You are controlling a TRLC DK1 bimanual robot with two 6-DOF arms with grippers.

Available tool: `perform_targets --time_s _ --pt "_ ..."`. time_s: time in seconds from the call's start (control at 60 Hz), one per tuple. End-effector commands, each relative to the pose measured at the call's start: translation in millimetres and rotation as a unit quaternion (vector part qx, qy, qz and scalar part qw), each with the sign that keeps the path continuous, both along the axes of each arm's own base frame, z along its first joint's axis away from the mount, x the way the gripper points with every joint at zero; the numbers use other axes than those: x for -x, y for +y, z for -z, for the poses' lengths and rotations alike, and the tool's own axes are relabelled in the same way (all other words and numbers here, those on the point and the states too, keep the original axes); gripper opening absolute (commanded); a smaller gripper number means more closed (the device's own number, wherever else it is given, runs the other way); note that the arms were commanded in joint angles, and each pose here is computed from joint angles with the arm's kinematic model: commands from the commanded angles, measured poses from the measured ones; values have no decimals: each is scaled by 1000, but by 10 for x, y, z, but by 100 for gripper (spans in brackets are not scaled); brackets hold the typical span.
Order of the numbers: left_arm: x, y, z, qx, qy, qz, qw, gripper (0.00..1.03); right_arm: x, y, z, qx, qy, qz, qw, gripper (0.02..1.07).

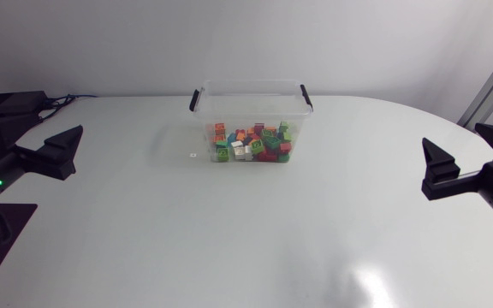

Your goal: Place the duplo bricks in the container

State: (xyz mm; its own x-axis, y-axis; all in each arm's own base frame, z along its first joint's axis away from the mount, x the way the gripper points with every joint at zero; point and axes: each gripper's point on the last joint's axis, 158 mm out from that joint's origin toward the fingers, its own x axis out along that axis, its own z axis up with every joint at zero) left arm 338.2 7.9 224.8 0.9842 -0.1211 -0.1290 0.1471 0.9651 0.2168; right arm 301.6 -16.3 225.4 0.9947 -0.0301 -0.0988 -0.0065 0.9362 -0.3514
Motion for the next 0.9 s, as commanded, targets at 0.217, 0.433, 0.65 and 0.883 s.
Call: perform_targets --time_s 0.217,0.433,0.65,0.883 --pt "356 -51 185 12 -27 -16 999 98 409 -60 217 -9 -20 24 999 102" --pt "542 -102 287 32 -34 -24 999 98 487 -15 348 -44 -26 21 998 102" --pt "657 -116 413 57 -31 -36 997 98 483 33 473 -85 -26 16 996 102" --pt "758 -119 563 82 -28 -48 995 98 478 85 607 -128 -26 10 991 102"
